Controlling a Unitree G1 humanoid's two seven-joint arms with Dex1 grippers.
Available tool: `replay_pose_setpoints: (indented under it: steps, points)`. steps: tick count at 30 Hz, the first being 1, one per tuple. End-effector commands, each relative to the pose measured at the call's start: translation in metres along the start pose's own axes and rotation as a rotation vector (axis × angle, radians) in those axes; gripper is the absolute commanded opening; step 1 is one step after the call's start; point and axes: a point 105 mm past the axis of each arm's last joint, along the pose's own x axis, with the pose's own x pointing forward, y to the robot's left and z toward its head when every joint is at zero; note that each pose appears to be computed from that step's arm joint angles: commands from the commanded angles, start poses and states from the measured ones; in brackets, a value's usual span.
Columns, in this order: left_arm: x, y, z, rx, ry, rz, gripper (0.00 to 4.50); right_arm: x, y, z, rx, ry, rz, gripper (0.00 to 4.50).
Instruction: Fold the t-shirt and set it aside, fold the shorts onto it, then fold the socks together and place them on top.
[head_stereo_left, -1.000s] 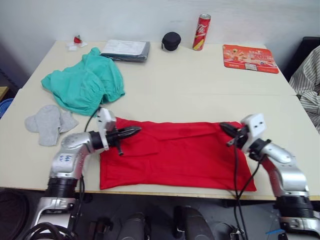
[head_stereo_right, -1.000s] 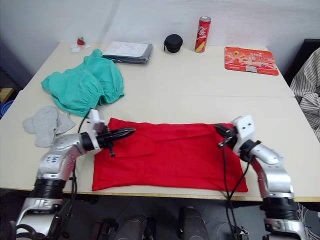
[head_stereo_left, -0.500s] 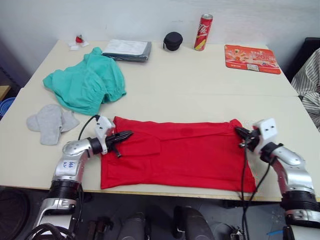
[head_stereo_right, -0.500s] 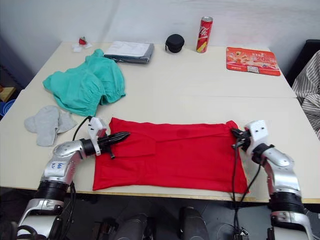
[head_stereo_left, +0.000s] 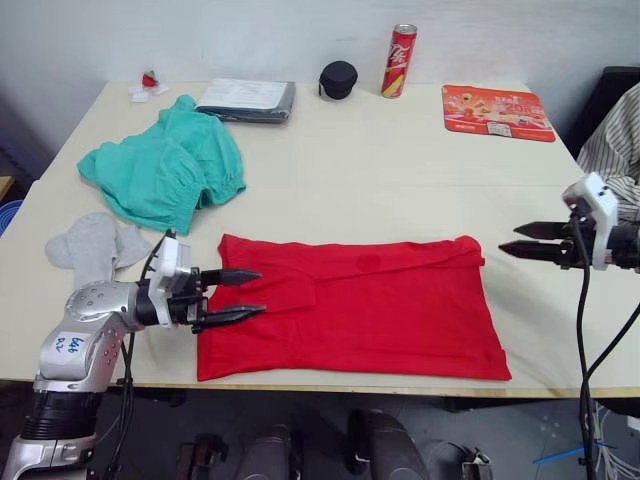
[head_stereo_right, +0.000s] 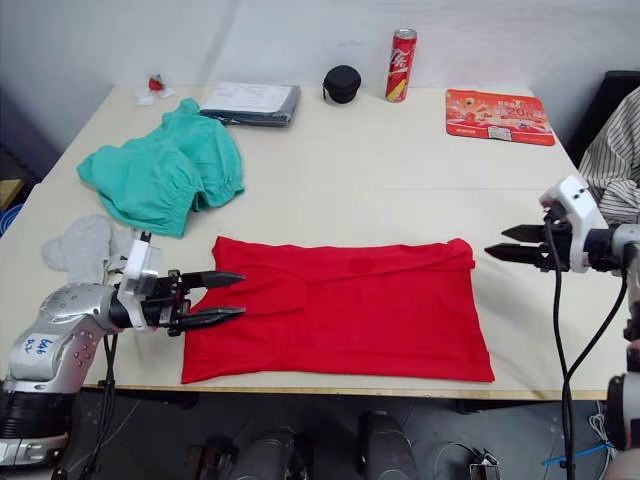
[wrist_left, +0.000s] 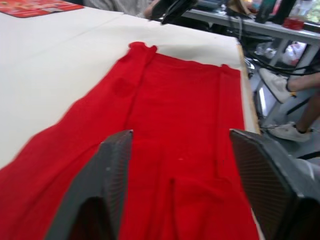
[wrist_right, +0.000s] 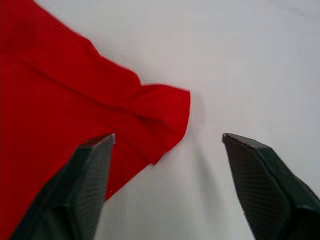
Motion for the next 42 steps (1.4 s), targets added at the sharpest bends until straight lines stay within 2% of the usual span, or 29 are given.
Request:
replay_pose_setpoints:
  steps: [1,5,8,13,19,24,28,33,36,37,39,42]
  points:
    - [0.007,-0.012,0.012,0.039,-0.05,-0.059,4.47,0.012,-0.003,0.007,-0.037,0.04,0.007,4.5]
    - [0.01,-0.016,0.013,0.037,-0.062,-0.084,4.47,0.033,-0.005,0.015,-0.089,0.065,-0.018,4.5]
    - [0.01,-0.017,0.013,0.039,-0.063,-0.08,4.5,0.046,-0.001,0.019,-0.121,0.078,0.004,3.93]
    - [0.009,-0.013,0.012,0.05,-0.063,-0.036,4.5,0.055,0.012,0.016,-0.194,0.15,0.11,2.16]
    - [0.009,-0.006,0.011,0.063,-0.075,0.02,4.5,0.049,0.008,0.022,-0.309,0.22,0.086,0.03]
    - [0.008,0.013,0.015,0.09,-0.122,0.157,4.5,0.056,-0.011,0.053,-0.475,0.157,-0.149,0.03]
    - [0.005,0.027,0.015,0.097,-0.144,0.258,4.5,0.066,-0.016,0.073,-0.554,0.101,-0.279,0.03]
    - [0.004,0.038,0.011,0.105,-0.124,0.332,4.5,0.078,-0.018,0.081,-0.628,0.077,-0.366,0.03]
    - [0.002,0.044,0.008,0.104,-0.094,0.35,4.5,0.074,-0.017,0.083,-0.565,0.027,-0.348,0.03]
    - [0.001,0.046,0.007,0.098,-0.087,0.345,4.5,0.071,-0.017,0.083,-0.531,0.017,-0.325,0.54]
    - [-0.001,0.05,0.009,0.072,-0.074,0.314,4.5,0.058,-0.02,0.081,-0.507,0.006,-0.303,1.06]
    - [-0.002,0.055,0.013,0.049,-0.061,0.271,4.5,0.037,-0.023,0.077,-0.443,-0.008,-0.266,2.11]
